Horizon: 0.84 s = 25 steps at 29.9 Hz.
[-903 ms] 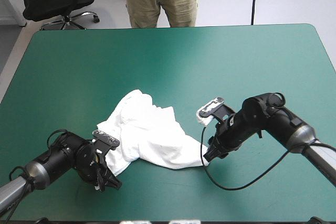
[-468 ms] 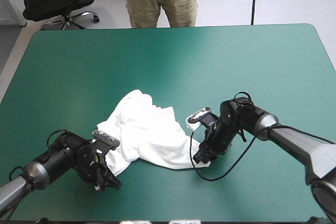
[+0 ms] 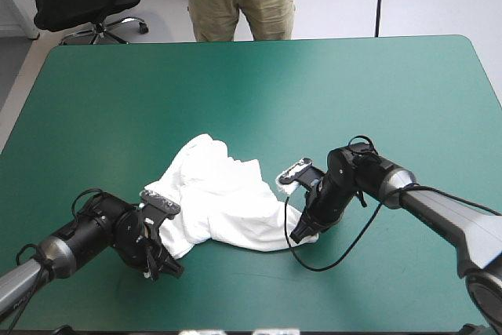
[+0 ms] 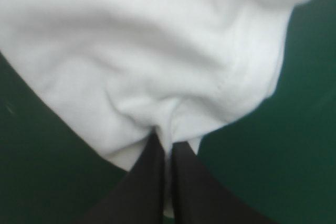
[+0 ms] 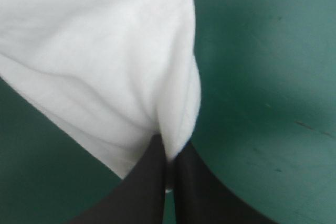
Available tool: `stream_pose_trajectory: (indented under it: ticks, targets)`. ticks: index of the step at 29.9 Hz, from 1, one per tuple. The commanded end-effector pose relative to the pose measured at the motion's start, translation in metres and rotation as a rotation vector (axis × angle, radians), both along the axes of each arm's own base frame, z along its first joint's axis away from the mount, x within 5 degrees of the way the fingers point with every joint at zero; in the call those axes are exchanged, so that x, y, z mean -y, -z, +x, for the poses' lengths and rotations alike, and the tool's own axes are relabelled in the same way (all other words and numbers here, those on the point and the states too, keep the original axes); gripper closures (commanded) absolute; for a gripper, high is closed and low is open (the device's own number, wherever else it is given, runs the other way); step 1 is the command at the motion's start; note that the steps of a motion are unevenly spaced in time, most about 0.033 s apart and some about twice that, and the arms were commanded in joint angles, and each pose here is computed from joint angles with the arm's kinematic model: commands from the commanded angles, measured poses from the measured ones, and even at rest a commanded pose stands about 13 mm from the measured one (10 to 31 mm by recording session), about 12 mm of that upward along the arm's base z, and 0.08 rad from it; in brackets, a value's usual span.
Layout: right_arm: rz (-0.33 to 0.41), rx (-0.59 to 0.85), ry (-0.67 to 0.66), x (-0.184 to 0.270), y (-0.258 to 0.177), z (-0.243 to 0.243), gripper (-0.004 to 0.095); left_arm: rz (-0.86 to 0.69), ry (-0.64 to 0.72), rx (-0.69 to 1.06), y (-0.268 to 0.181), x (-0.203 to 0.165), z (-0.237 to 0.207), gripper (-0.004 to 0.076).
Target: Fold the cloth
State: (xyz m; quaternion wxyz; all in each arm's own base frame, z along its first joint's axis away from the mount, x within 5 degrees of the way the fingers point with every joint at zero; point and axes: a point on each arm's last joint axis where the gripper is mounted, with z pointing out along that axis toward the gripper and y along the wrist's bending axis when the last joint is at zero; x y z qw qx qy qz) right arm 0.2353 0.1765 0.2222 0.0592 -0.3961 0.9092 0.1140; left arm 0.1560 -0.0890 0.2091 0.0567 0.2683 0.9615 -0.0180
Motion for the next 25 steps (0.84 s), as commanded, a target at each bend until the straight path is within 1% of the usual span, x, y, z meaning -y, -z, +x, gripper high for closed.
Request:
stream_pose_trajectory:
  ticks: [1,4,7,9,12,16,19,22,25]
  targets:
    - [0.077,0.212,0.009,0.007,-0.063,-0.001,0.0919,-0.067,0.011,0.184,-0.045,0.006,0.015,0.0741]
    - [0.099,0.386,0.009,0.017,-0.113,-0.005,0.0920,-0.076,0.024,0.323,-0.096,0.007,0.025,0.0741]
    - [0.129,0.592,0.028,0.030,-0.173,-0.011,0.0921,-0.072,0.025,0.498,-0.157,0.002,0.032,0.0741]
    - [0.159,0.715,0.046,0.038,-0.208,-0.016,0.0921,-0.080,0.015,0.613,-0.195,-0.001,0.034,0.0741]
    - [0.216,0.902,0.072,0.050,-0.264,-0.027,0.0921,-0.134,0.002,0.821,-0.255,-0.008,0.029,0.0741]
    - [0.285,1.113,0.102,0.065,-0.323,-0.044,0.0921,-0.229,0.016,1.120,-0.330,-0.021,0.009,0.0741]
    - [0.354,1.262,0.124,0.077,-0.360,-0.060,0.0921,-0.289,0.026,1.309,-0.373,-0.031,-0.011,0.0741]
    - [0.419,1.399,0.120,0.089,-0.392,-0.080,0.0921,-0.337,0.027,1.470,-0.407,-0.044,-0.035,0.0741]
    - [0.477,1.491,0.113,0.101,-0.416,-0.102,0.0921,-0.348,0.038,1.601,-0.433,-0.056,-0.056,0.0741]
